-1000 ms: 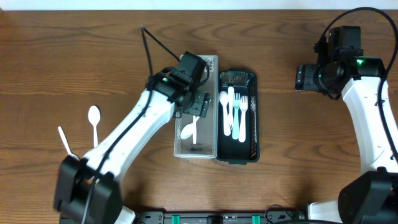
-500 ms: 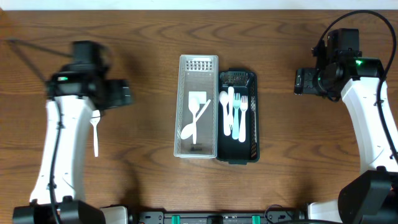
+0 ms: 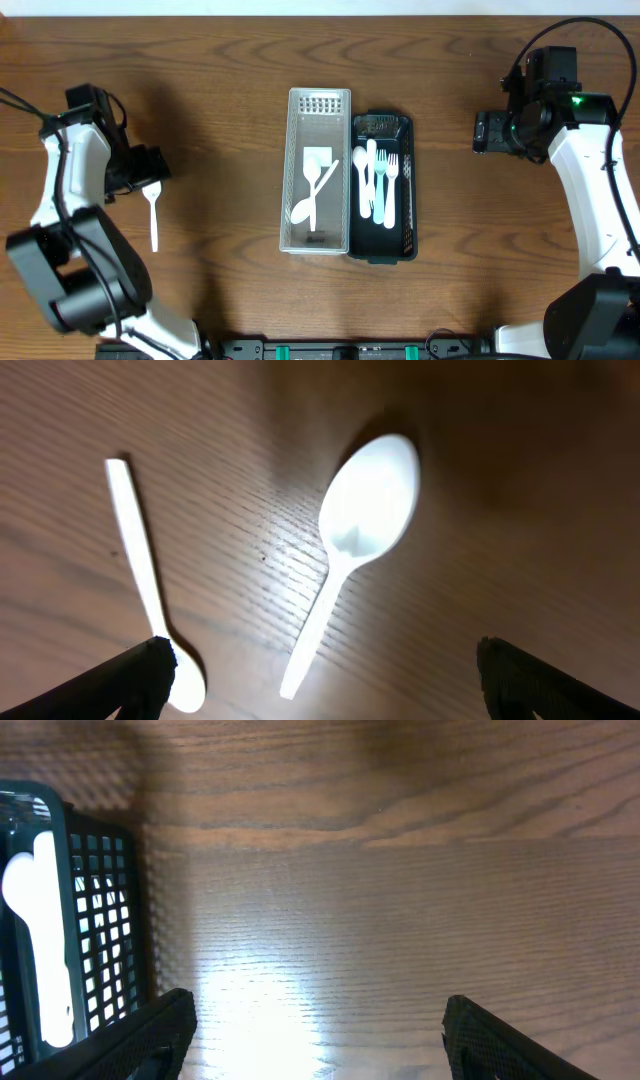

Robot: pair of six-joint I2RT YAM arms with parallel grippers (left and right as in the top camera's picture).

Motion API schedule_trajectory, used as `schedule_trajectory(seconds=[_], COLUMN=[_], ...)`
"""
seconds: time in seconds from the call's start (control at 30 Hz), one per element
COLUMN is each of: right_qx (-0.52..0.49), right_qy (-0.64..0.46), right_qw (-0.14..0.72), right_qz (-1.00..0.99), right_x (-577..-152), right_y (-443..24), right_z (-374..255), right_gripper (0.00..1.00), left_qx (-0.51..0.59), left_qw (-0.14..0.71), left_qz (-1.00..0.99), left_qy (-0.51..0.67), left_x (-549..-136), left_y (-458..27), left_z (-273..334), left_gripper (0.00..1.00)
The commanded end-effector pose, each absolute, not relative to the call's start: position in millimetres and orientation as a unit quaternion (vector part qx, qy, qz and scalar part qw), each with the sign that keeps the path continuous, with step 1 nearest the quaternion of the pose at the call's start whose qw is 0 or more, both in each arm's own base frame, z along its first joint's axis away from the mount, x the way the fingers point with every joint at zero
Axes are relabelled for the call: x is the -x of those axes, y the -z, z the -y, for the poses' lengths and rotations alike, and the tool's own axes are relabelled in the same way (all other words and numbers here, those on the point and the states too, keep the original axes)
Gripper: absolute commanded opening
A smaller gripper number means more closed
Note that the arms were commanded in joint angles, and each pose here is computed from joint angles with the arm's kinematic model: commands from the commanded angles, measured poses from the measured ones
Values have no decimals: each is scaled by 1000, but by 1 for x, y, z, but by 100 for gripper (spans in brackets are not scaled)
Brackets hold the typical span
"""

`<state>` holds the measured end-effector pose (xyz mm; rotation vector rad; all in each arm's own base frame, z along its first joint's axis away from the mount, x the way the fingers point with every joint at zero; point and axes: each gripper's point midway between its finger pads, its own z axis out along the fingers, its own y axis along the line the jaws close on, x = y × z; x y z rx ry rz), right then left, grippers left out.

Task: Pack container
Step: 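Return the open left gripper above the remaining spoons, then grasp another white spoon with the left gripper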

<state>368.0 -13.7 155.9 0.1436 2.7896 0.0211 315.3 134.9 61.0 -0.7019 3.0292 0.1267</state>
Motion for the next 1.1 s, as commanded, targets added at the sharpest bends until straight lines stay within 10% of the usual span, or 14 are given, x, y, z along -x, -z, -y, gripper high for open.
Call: schedule_trajectory(seconds=[0.0,0.67,0.93,1.07], right_qx=[-45,-45,-45,-45], right_qy=[-9,-9,-9,-9], right_qw=[167,161,160,158], right_qz=[-985,-986,-986,-986], right_x=[-367,-364,-363,-362], right_y=[-152,-151,-150,-150], right_z=[14,14,14,14], right_gripper=[82,82,82,82], left_qx=[204,174,174,174], left_qw=[-15,-92,-97,-97], left_qz=[-979,-979,-979,-979], left_qy=[-12,48,49,49], left_x=[-313,-303,-300,-300], left_y=[-36,24,24,24], left_z=[-128,-108,-108,-107], left_gripper=[98,100,47,41])
